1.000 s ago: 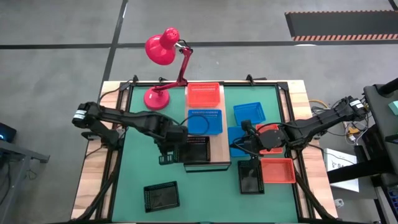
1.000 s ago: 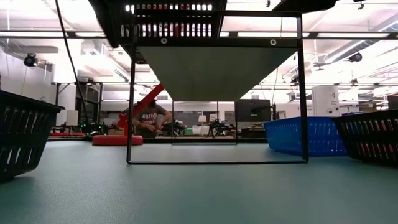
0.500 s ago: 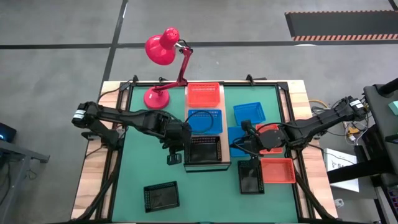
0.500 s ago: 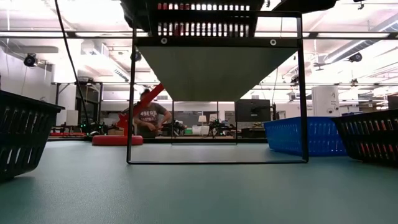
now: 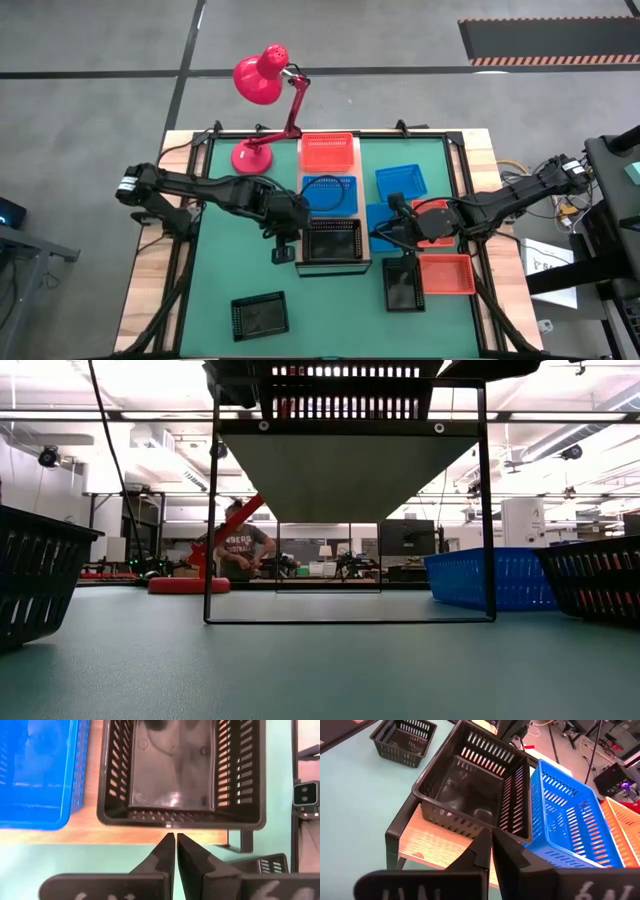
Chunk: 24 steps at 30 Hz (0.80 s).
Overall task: Stack baskets on shelf by color
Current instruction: Stack the top blue bin on top of the blue bin on the shelf
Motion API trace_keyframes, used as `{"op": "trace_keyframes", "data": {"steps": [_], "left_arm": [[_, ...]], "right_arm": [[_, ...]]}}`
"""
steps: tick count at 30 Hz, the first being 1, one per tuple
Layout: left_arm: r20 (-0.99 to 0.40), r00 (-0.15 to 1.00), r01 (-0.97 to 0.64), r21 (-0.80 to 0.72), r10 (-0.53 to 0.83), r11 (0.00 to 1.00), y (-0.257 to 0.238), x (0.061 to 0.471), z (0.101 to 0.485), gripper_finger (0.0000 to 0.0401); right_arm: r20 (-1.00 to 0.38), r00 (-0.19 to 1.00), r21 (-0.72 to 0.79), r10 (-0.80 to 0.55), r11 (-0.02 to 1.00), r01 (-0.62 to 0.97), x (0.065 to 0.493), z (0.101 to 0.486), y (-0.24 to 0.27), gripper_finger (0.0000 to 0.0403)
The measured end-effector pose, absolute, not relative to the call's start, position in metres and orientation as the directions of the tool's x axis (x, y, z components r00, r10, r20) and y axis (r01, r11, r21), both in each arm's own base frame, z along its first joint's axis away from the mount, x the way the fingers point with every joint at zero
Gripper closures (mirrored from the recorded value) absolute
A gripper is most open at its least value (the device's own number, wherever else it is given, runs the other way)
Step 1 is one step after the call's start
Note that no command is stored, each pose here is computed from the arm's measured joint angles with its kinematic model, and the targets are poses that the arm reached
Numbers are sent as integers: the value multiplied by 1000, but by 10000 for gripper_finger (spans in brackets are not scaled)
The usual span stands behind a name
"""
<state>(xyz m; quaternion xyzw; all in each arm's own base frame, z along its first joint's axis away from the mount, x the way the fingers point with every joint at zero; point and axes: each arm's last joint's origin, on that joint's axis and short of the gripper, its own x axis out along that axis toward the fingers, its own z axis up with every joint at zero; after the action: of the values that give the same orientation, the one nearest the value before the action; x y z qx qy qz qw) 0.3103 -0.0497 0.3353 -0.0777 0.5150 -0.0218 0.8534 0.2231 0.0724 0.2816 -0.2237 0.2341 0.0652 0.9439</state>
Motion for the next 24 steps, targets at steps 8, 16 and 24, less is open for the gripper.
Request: {"op": "trace_keyframes", "data": {"steps": [8, 16, 24], "left_arm": [[-860, 504, 33, -75, -81, 997, -56, 302, 344, 400], [-766, 638, 155, 27, -79, 988, -76, 295, 348, 400], [-638, 758, 235, 68, -138, 970, -82, 275, 326, 400]], "right_arm": [[-471, 882, -379, 18, 899, -221, 223, 282, 72, 394], [-471, 882, -351, 17, 913, -205, 223, 282, 72, 394], [-467, 884, -259, -17, 959, -119, 223, 282, 71, 394]]}}
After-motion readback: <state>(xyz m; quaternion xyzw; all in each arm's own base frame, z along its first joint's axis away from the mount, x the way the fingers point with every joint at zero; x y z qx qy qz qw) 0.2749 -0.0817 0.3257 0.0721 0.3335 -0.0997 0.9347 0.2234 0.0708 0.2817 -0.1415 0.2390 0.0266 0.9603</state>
